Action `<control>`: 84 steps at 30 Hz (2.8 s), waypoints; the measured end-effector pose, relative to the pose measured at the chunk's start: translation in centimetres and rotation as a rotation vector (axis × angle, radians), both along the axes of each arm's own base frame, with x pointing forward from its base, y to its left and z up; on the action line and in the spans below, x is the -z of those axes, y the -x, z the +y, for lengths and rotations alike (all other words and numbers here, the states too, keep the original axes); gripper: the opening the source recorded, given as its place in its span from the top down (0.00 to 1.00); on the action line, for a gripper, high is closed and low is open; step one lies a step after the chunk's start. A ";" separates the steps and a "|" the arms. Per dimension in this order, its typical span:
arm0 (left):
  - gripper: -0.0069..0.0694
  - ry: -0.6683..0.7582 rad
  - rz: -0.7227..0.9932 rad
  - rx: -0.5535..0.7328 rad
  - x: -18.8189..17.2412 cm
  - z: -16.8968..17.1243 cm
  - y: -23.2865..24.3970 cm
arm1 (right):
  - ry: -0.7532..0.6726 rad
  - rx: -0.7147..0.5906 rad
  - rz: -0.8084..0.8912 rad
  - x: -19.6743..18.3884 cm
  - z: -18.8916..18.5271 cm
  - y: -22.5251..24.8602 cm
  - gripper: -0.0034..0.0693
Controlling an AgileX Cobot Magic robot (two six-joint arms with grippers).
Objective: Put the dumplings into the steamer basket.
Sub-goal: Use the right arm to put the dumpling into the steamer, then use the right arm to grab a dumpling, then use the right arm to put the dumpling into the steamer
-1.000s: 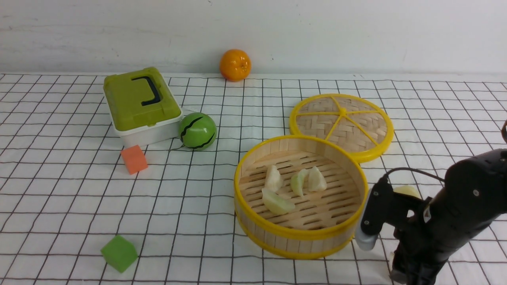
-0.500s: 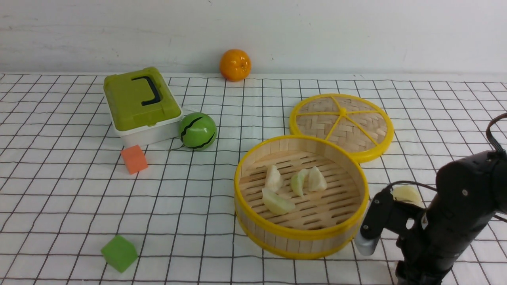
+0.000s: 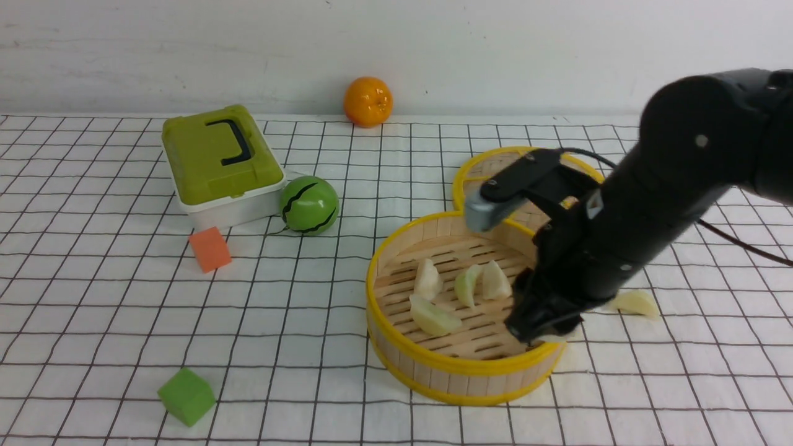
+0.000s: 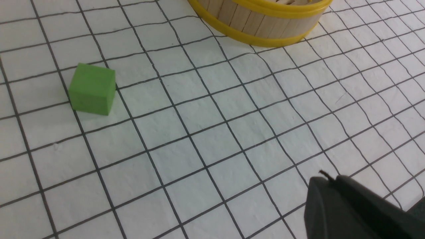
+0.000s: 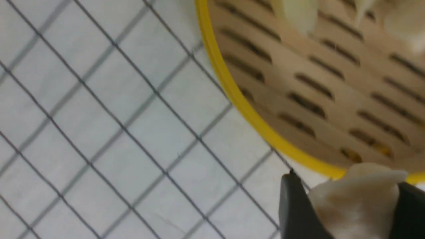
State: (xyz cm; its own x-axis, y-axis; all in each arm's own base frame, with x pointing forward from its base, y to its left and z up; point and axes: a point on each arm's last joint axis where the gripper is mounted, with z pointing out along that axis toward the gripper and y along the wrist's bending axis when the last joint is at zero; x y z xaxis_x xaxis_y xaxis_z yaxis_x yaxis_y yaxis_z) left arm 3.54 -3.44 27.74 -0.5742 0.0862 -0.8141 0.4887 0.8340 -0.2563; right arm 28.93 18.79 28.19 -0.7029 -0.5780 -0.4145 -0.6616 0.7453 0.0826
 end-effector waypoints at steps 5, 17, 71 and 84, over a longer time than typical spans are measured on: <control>0.88 -0.006 -0.005 0.005 0.0 0.0 0.0 | 0.023 0.139 -0.003 2.4 2.0 -2.6 0.56; 0.88 -0.007 -0.006 0.005 0.0 0.0 0.0 | 0.134 0.316 0.067 8.3 2.9 -5.8 0.55; 0.85 0.012 0.006 0.011 0.0 -0.1 0.1 | 0.206 0.220 0.182 11.6 -14.2 -13.5 0.28; 0.83 0.029 0.016 0.017 -0.1 -0.2 0.2 | 0.203 0.195 0.241 7.4 -14.0 -13.2 0.63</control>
State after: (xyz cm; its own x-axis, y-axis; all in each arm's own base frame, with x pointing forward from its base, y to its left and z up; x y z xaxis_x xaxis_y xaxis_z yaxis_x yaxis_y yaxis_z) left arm 3.38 -3.67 27.79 -0.5860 0.0728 -0.8071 0.4983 0.8178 -0.2880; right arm 42.12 4.76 20.84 -0.8714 -0.4771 -0.1147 -0.4852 0.8726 0.0564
